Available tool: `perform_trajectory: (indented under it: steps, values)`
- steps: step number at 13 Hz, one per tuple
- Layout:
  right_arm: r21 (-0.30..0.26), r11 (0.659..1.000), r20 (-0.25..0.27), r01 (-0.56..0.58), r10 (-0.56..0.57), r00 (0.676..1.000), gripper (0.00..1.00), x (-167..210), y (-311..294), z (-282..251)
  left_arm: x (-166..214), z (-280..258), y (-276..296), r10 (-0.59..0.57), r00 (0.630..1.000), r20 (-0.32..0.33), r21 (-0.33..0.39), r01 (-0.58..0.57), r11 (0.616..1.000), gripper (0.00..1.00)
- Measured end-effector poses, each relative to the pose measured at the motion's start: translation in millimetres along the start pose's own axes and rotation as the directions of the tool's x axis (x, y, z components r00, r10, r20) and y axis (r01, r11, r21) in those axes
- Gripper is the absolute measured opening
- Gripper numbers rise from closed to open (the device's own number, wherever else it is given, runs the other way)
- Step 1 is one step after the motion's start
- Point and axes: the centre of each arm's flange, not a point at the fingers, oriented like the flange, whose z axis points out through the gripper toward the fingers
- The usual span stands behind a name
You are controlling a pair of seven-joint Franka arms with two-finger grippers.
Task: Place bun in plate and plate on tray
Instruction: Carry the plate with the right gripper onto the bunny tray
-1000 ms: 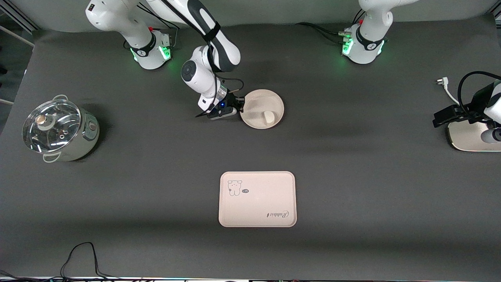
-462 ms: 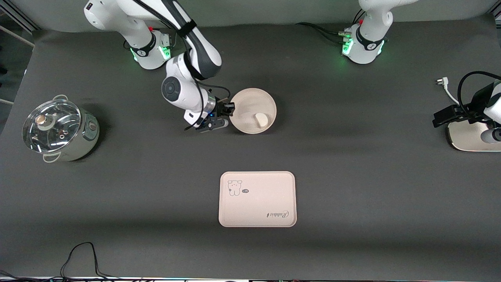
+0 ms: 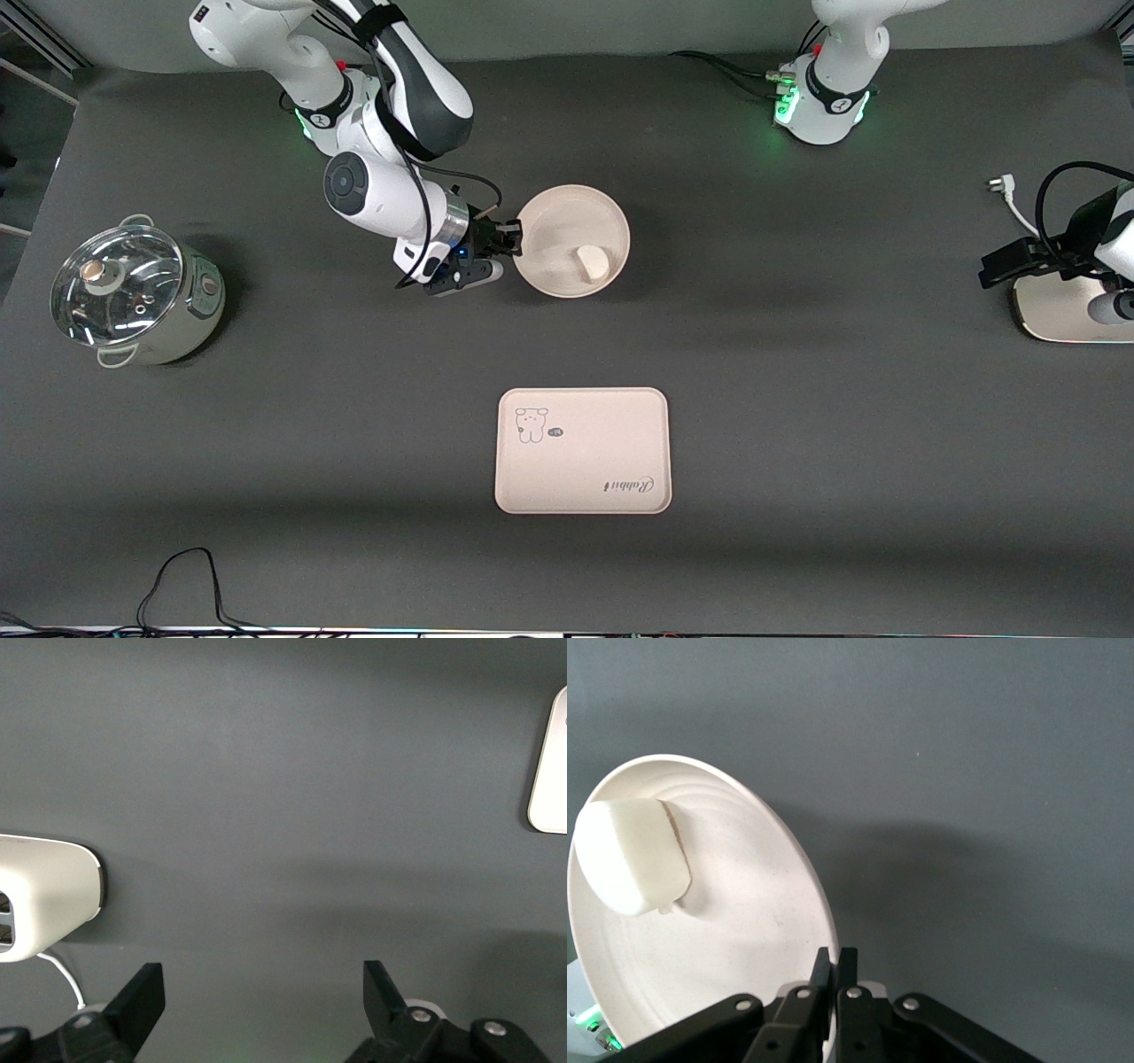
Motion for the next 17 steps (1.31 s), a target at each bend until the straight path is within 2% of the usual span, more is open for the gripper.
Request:
perform_trajectory:
  steps: [2,5,8,11,13,17]
  values:
    - [0.01,1.0,-0.045,-0.002,0.002,0.999,0.04,26.9,-6.3,-12.1,0.0,0.1,0.0,0.0,1.0,0.0,0.0,0.0,1.0,1.0]
    - [0.015,1.0,-0.137,-0.015,0.017,0.99,0.04,96.8,-10.0,-29.3,0.1,0.1,0.2,0.0,1.0,0.0,0.0,0.0,1.0,1.0]
    - [0.013,1.0,-0.139,-0.018,0.02,0.99,0.04,173.5,-5.0,-40.8,0.1,0.0,0.0,0.0,1.0,0.0,0.0,0.0,1.0,1.0]
    - [0.02,0.998,-0.189,-0.062,0.065,0.98,0.04,233.7,8.1,-47.8,0.1,0.1,0.2,0.0,1.0,0.0,0.0,0.0,1.0,1.0]
    - [0.019,0.997,-0.207,-0.07,0.072,0.976,0.04,253.3,8.3,-37.4,0.1,0.1,0.3,0.001,1.0,0.0,0.0,-0.001,1.0,1.0]
    - [0.001,0.995,-0.224,-0.095,0.093,0.97,0.04,269.6,23.5,5.3,0.2,0.1,0.4,0.001,1.0,0.0,0.0,-0.001,1.0,1.0]
